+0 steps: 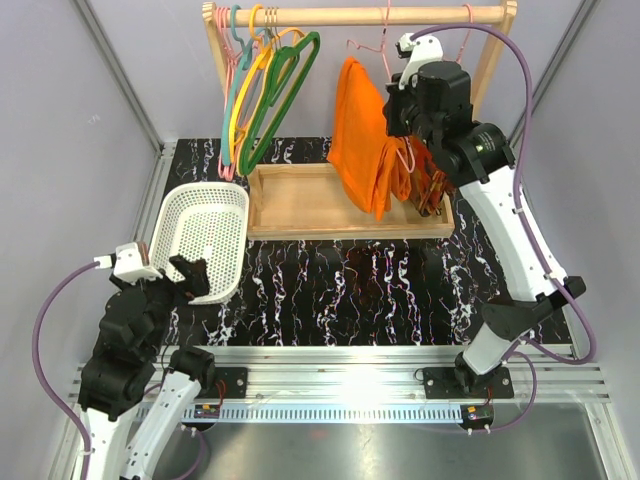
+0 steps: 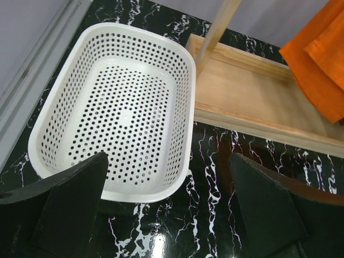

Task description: Remove the trousers from the hanger

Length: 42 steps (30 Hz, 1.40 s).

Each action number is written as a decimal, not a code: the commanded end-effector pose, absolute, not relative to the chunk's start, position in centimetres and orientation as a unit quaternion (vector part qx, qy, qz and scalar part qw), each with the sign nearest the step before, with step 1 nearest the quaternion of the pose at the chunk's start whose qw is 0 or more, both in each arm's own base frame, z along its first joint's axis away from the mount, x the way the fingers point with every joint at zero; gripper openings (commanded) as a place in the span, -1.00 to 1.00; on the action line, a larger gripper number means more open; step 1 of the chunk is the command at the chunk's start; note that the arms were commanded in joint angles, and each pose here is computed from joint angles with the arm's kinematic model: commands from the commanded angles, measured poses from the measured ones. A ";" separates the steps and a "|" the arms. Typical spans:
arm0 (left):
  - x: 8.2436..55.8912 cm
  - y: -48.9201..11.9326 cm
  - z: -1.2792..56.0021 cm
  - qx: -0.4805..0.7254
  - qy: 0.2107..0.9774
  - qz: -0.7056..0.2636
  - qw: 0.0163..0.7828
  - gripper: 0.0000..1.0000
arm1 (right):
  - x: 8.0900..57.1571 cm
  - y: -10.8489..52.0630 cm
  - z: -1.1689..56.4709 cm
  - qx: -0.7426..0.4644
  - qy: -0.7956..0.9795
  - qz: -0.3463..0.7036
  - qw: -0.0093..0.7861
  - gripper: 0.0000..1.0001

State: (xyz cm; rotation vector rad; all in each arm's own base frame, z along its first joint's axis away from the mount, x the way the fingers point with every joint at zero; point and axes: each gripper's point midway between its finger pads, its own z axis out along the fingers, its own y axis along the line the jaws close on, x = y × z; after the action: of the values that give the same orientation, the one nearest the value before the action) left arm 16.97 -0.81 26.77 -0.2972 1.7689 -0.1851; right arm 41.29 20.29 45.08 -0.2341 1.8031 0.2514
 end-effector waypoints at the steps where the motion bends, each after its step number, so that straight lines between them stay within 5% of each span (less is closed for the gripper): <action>1: 17.1 -2.8 29.8 -0.070 0.753 -0.119 0.644 0.98 | 37.7 18.8 57.9 -0.055 0.648 0.188 0.736 -1.00; 16: 14.7 -9.0 45.4 0.061 0.710 -0.266 0.649 0.98 | 28.7 16.7 53.8 -0.066 0.669 0.245 0.699 -1.00; 27: 16.2 -13.6 44.6 0.159 0.712 -0.331 0.598 0.98 | 21.7 15.4 46.9 -0.098 0.703 0.293 0.641 -1.00; 42: 18.6 -17.8 43.6 0.169 0.745 -0.190 0.617 0.98 | 19.6 17.9 50.5 -0.164 0.648 0.363 0.649 -1.00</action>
State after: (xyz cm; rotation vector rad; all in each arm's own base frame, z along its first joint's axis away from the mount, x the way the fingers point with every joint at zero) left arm 16.88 -18.03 42.01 0.4921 1.7628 -0.6227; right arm 20.16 16.54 39.75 -0.3414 1.8672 0.6890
